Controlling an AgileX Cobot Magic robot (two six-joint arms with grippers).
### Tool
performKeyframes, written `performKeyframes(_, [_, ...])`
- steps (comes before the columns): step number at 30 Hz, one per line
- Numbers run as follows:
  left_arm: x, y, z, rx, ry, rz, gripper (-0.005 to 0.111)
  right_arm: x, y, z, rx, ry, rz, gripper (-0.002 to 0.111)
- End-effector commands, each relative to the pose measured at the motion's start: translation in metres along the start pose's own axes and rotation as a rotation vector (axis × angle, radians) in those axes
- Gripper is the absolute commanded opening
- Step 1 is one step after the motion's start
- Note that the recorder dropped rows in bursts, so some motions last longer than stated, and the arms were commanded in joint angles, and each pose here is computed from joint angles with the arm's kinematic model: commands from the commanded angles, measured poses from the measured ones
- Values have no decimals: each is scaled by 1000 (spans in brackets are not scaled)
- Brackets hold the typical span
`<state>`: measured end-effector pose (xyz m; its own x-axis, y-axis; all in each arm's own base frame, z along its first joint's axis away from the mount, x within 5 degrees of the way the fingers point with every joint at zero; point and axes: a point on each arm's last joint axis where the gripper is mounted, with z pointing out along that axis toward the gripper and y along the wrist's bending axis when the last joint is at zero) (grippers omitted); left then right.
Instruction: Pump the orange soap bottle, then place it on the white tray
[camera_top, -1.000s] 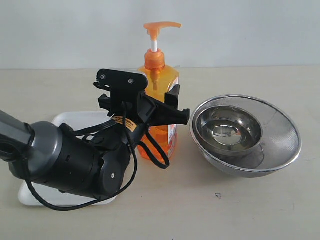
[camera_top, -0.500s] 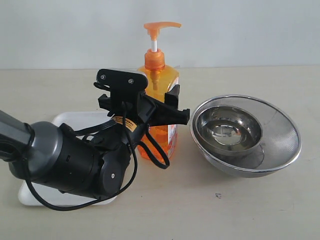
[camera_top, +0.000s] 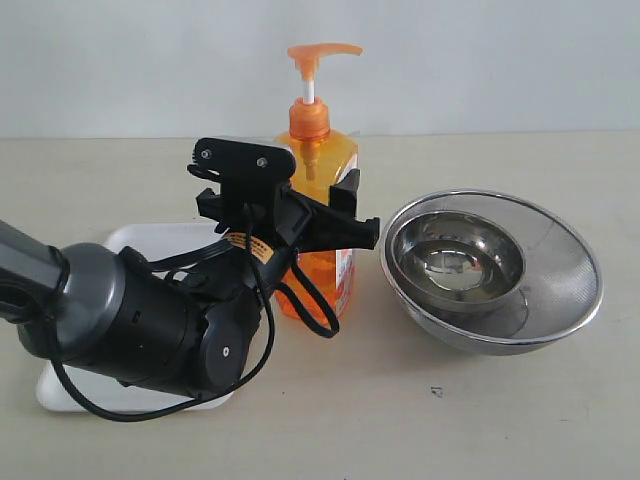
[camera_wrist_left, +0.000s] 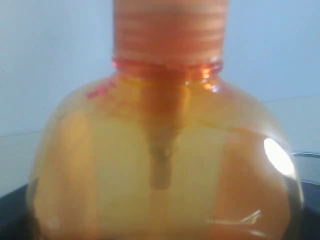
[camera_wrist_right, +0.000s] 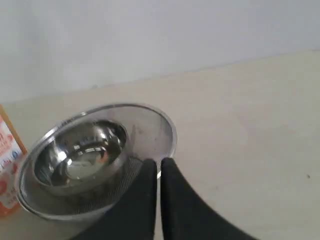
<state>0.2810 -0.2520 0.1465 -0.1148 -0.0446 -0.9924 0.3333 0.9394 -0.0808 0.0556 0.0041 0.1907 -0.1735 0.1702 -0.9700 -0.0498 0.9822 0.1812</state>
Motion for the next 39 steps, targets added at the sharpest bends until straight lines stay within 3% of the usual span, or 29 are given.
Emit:
performKeyframes(1, [3, -1, 1, 3, 19, -21, 5, -8, 2, -1, -27, -87, 0, 0])
performKeyframes(7, [3, -1, 1, 3, 19, -21, 5, 5, 0, -1, -7, 48, -130, 0])
performKeyframes(39, [3, -1, 1, 3, 19, -21, 5, 9, 0, -1, -2, 99, -129, 0])
